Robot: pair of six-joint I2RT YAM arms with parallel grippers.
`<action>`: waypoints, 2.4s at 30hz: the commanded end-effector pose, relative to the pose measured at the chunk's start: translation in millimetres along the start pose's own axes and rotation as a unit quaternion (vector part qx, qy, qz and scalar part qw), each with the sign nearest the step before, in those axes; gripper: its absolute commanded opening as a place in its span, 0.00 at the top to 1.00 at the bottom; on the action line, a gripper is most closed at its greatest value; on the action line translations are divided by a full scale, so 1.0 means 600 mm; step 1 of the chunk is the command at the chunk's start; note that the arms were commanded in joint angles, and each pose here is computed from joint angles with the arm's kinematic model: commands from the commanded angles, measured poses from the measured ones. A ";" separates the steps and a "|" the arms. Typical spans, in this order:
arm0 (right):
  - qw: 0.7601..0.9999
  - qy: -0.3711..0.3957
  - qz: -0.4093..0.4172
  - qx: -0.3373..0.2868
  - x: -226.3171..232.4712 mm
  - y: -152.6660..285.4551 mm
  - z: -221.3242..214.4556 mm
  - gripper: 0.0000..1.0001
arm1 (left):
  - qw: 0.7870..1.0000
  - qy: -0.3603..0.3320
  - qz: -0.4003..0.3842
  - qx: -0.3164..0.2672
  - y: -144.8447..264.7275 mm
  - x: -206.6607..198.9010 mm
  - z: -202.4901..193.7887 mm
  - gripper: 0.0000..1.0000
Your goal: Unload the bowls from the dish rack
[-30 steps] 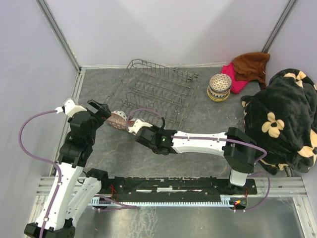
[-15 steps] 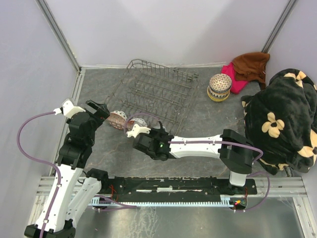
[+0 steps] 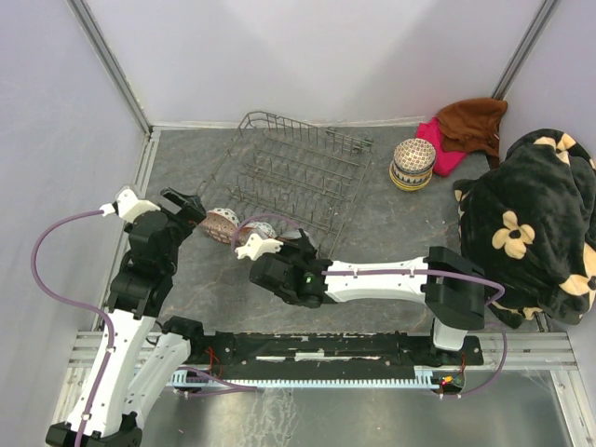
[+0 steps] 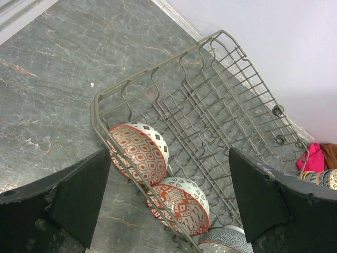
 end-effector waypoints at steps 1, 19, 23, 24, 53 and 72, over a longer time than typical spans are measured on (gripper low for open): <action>0.997 -0.059 -0.039 -0.038 -0.053 0.025 0.045 0.99 | 1.000 0.000 -0.006 -0.029 0.008 -0.006 0.028 0.01; 0.989 -0.099 -0.090 -0.056 -0.154 0.034 0.084 0.99 | 0.999 0.002 -0.010 -0.030 0.009 -0.009 0.031 0.01; 0.985 -0.138 -0.092 -0.053 -0.207 0.014 0.093 0.99 | 0.999 0.003 -0.011 -0.031 0.010 -0.010 0.033 0.01; 0.984 -0.144 -0.092 -0.042 -0.225 0.004 0.089 0.99 | 0.999 0.003 -0.012 -0.030 0.011 -0.011 0.033 0.01; 0.780 -0.595 0.041 0.190 -0.585 -0.290 -0.254 0.99 | 0.999 0.009 -0.037 -0.014 0.011 -0.026 0.024 0.01; 0.773 -0.602 0.016 0.202 -0.588 -0.288 -0.283 0.99 | 0.999 0.009 -0.033 -0.011 0.008 -0.023 0.018 0.01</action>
Point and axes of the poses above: each gripper's point midway between its finger pads, its own y axis back along the fingers, its own x axis along the line the jaws close on, z = x × y, the point moved 2 cm from there along y, back along the fingers, and after that the axes turned 7 degrees about -y, right-handed, at the moved point
